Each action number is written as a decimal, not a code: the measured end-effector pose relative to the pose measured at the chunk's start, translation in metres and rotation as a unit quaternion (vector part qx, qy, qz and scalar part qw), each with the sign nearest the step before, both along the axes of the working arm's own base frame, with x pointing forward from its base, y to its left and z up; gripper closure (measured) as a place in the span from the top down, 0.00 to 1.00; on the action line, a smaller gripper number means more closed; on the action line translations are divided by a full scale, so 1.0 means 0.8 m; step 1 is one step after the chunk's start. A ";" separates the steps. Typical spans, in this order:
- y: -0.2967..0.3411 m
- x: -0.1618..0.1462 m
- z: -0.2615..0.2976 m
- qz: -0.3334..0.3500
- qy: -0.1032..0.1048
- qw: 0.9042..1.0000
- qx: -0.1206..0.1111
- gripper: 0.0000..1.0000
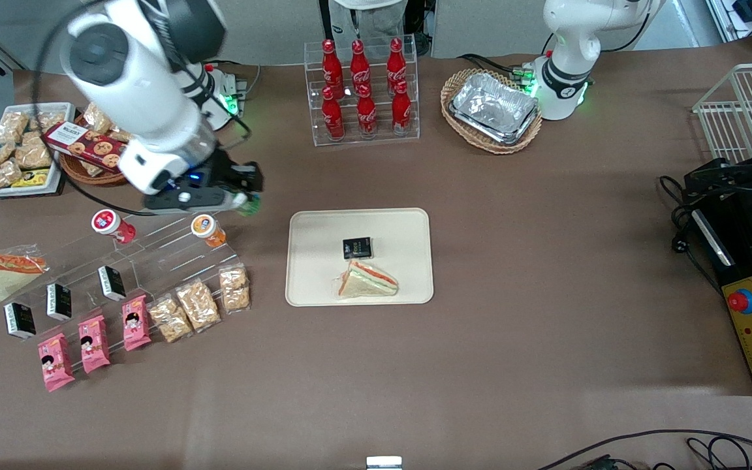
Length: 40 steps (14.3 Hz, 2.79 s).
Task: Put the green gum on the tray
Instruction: 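Lift the green gum tub out of the rack with the right gripper, then carry the tub over the cream tray and lower it beside the card, then open the right gripper to release the tub and lift away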
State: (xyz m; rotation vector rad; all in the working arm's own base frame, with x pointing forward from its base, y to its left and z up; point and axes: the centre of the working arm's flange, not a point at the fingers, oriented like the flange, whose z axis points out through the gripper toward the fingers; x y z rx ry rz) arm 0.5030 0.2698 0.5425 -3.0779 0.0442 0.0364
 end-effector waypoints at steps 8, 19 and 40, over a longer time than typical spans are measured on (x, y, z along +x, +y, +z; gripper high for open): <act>0.075 -0.079 -0.250 -0.040 -0.024 0.999 -0.012 0.56; 0.094 -0.099 -0.402 -0.049 -0.057 0.996 -0.042 0.56; 0.117 -0.057 -0.098 -0.052 0.000 0.998 -0.042 1.00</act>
